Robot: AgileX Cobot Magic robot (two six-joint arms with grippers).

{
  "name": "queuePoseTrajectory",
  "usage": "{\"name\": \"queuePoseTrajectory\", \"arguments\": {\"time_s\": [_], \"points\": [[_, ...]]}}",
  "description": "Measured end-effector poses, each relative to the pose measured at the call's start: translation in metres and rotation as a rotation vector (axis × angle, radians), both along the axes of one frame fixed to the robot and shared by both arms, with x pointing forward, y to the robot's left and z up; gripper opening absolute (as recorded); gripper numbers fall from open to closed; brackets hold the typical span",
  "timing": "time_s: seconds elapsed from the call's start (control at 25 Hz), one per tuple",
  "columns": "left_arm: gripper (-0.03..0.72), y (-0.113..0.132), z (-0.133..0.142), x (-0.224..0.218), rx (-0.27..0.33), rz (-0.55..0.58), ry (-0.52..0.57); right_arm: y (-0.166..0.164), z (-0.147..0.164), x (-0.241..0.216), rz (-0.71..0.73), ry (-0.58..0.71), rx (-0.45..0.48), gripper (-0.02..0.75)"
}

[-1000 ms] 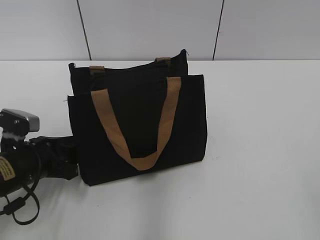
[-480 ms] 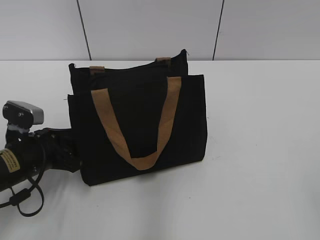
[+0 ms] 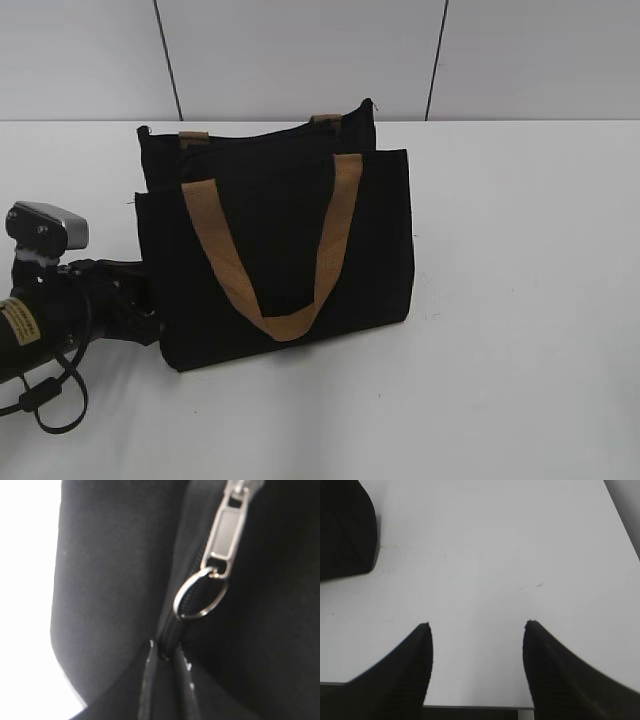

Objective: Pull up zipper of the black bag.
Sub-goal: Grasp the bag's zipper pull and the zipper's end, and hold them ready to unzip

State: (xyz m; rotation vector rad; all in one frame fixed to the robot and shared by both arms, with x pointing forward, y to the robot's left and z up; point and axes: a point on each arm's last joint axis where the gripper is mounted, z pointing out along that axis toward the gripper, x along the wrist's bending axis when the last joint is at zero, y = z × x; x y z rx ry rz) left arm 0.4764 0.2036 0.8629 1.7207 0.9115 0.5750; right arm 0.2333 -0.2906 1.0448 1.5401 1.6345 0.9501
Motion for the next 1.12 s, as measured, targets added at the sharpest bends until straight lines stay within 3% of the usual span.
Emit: {"name": "queuePoseTrajectory", "arguments": {"time_s": [0.28,0.6,0.84,1.12], "points": [[-0.004,0.003,0.003,0.002,-0.003,0.039,-0.010,0.000,0.000,0.000,0.000,0.000,0.000,0.449],[-0.006,0.015,0.048,-0.008,-0.054,0.147,-0.147,0.000,0.000,0.000,0.000,0.000,0.000,0.449],[-0.007,0.019,0.087,-0.019,-0.105,0.160,-0.292,0.000,0.000,0.000,0.000,0.000,0.000,0.449],[-0.007,0.023,0.108,-0.028,-0.075,0.171,-0.309,0.000,0.000,0.000,0.000,0.000,0.000,0.449]]}}
